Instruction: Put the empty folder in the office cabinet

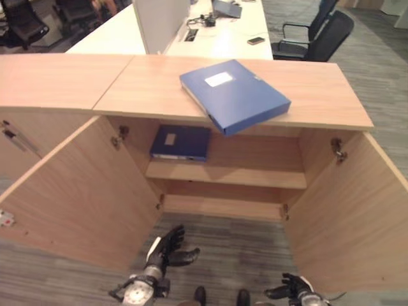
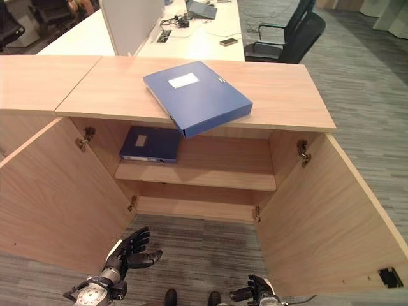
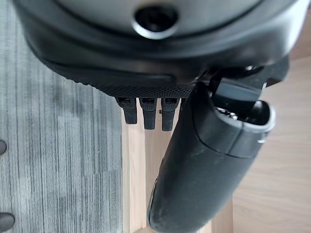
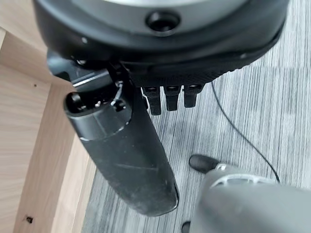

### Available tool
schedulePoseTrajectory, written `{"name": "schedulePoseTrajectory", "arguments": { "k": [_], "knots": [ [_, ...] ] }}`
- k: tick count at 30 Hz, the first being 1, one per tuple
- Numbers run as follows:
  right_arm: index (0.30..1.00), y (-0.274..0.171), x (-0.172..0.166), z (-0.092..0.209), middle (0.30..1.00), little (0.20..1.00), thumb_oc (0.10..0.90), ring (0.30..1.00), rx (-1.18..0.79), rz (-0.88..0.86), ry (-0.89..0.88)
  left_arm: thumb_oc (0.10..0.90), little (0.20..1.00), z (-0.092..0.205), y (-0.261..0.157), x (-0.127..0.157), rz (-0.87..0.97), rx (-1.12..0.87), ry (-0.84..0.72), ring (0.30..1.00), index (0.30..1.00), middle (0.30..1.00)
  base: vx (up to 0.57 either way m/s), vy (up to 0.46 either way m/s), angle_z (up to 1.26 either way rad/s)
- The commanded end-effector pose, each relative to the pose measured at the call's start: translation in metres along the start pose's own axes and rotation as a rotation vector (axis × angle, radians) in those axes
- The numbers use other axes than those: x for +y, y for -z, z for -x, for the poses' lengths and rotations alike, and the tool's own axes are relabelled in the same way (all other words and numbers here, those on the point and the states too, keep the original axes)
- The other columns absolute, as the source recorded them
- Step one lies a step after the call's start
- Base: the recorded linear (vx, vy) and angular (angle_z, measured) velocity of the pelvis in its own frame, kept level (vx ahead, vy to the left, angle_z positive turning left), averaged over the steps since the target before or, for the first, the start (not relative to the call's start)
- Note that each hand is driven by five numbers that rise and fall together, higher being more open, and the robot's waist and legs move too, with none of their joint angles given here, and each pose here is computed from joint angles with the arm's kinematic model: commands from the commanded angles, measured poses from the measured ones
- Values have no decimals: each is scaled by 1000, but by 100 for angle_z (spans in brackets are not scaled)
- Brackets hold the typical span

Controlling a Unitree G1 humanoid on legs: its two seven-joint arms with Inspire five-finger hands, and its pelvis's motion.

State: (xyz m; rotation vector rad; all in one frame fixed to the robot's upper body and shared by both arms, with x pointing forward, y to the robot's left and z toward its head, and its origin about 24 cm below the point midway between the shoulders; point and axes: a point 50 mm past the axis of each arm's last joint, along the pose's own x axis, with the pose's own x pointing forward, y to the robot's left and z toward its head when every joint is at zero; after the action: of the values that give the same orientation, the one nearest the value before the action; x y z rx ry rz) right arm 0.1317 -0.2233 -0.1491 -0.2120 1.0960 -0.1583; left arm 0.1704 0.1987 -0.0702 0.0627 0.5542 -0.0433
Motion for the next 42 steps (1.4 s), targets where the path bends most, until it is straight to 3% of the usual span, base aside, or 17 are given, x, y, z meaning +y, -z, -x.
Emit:
{"name": "schedulePoseTrajectory", "arguments": {
  "k": [1, 16, 23, 28, 34, 42],
  "knots": [
    [900, -13, -21, -2, 900, 900, 800, 900, -43, -54, 81, 800, 900, -5, -48, -3, -2, -228, 20, 900, 900, 900, 115, -18, 27],
    [900, 6, -6, 0, 900, 900, 800, 900, 10, -30, 43, 800, 900, 6, -44, 12, -46, -231, -50, 900, 900, 900, 167, 123, -3],
    [900, 0, 9, 0, 900, 900, 800, 900, -10, -82, 29, 800, 900, 27, -100, 38, -308, -512, -254, 900, 900, 900, 85, 146, -3],
    [900, -7, 24, 2, 900, 900, 800, 900, -43, -112, 1, 800, 900, 65, -156, 68, -451, -819, -594, 900, 900, 900, 58, 106, -16],
    [900, -19, 26, 1, 900, 900, 800, 900, -82, -114, -1, 800, 900, 76, -171, 72, -442, -921, -705, 900, 900, 900, 18, -73, -20],
    [900, -8, 19, 2, 900, 900, 800, 900, -61, -127, 39, 800, 900, 77, -179, 57, -394, -1020, -717, 900, 900, 900, 116, -165, 19]
  ]
}}
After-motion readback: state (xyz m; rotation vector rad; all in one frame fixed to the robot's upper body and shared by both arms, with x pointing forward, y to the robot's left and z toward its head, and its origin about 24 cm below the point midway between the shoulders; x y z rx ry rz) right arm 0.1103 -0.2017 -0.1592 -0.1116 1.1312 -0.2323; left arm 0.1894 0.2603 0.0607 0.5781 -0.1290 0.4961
